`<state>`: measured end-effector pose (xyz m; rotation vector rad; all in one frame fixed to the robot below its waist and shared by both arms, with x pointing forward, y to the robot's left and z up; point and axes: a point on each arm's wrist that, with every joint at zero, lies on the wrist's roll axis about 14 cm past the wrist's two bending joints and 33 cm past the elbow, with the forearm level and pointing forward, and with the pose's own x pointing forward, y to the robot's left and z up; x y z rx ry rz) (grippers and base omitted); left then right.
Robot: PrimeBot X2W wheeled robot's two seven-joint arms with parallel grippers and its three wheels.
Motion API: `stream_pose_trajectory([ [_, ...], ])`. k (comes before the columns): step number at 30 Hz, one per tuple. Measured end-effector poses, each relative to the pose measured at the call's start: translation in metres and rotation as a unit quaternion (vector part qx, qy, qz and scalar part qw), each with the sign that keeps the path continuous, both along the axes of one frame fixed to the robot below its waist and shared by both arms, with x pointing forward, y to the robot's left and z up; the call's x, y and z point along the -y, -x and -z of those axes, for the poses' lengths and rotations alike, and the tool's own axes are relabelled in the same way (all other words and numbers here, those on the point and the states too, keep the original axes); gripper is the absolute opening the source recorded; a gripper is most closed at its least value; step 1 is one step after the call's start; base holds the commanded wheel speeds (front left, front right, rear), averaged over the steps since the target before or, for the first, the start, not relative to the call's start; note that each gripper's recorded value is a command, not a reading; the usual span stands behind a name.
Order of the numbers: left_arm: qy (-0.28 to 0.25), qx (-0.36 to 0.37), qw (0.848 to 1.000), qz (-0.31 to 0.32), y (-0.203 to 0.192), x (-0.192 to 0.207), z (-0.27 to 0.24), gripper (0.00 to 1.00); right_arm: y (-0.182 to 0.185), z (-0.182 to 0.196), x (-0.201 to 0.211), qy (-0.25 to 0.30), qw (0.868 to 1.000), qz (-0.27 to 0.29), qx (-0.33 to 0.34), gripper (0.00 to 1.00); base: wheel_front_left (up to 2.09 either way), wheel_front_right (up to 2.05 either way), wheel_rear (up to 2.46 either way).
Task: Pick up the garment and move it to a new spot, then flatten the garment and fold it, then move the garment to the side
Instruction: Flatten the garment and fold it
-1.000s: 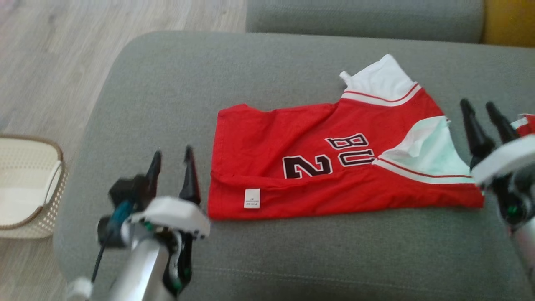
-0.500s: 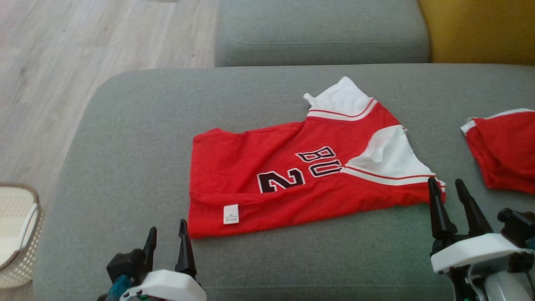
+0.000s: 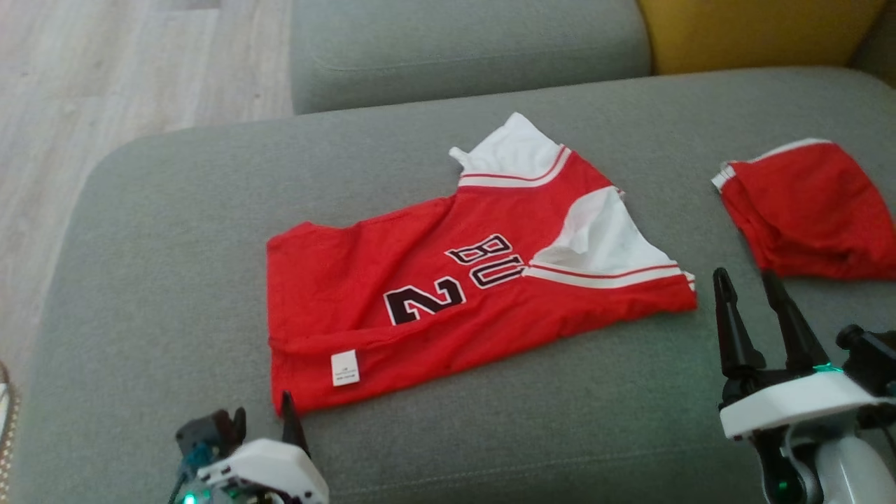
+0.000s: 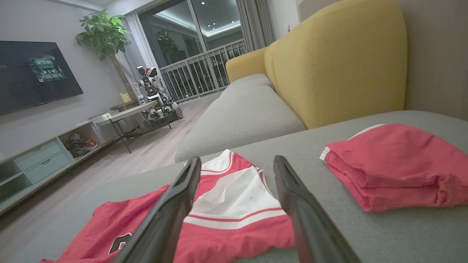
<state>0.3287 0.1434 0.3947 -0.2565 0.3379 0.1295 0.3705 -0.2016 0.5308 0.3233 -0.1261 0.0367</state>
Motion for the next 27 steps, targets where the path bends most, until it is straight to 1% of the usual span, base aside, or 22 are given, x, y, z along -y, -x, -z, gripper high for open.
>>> stream_pose_trajectory([
  [4,0.005,-0.017,1.000,0.014,-0.008,0.007,0.009,1.00,0.004,0.002,0.009,0.003,1.000,0.012,-0.005,1.00,0.00,0.00,0.00],
  [7,0.010,-0.031,0.999,0.017,-0.007,0.010,0.016,1.00,0.005,0.003,0.012,0.004,1.000,0.017,-0.007,1.00,0.00,0.00,0.00],
  [11,0.004,-0.062,0.998,0.024,-0.002,0.010,0.033,1.00,0.007,0.002,0.015,0.010,1.000,0.021,-0.007,1.00,0.00,0.00,0.00],
  [16,0.005,-0.065,0.998,0.028,-0.014,0.012,0.034,1.00,0.006,0.005,0.019,0.012,1.000,0.026,-0.013,1.00,0.00,0.00,0.00],
  [19,0.010,-0.070,0.997,0.038,-0.014,0.016,0.037,1.00,0.006,0.005,0.020,0.012,1.000,0.026,-0.014,1.00,0.00,0.00,0.00],
  [20,0.012,-0.072,0.996,0.045,-0.014,0.019,0.039,0.89,0.005,0.005,0.019,0.012,0.999,0.025,-0.016,1.00,0.00,0.00,0.00],
  [21,0.014,-0.072,0.996,0.048,-0.015,0.020,0.039,0.27,0.004,0.005,0.019,0.012,0.999,0.024,-0.016,1.00,0.00,0.00,0.00],
  [22,0.015,-0.073,0.996,0.053,-0.016,0.022,0.040,0.00,0.004,0.006,0.019,0.012,0.999,0.024,-0.017,1.00,0.00,0.00,0.00],
  [25,0.023,-0.069,0.996,0.060,-0.019,0.026,0.037,0.00,0.000,0.007,0.015,0.022,0.999,0.017,-0.019,1.00,0.00,0.00,0.00],
  [27,0.026,-0.069,0.996,0.054,-0.019,0.024,0.037,0.00,-0.002,0.010,0.009,0.053,0.998,0.002,-0.024,1.00,0.00,0.00,0.00],
])
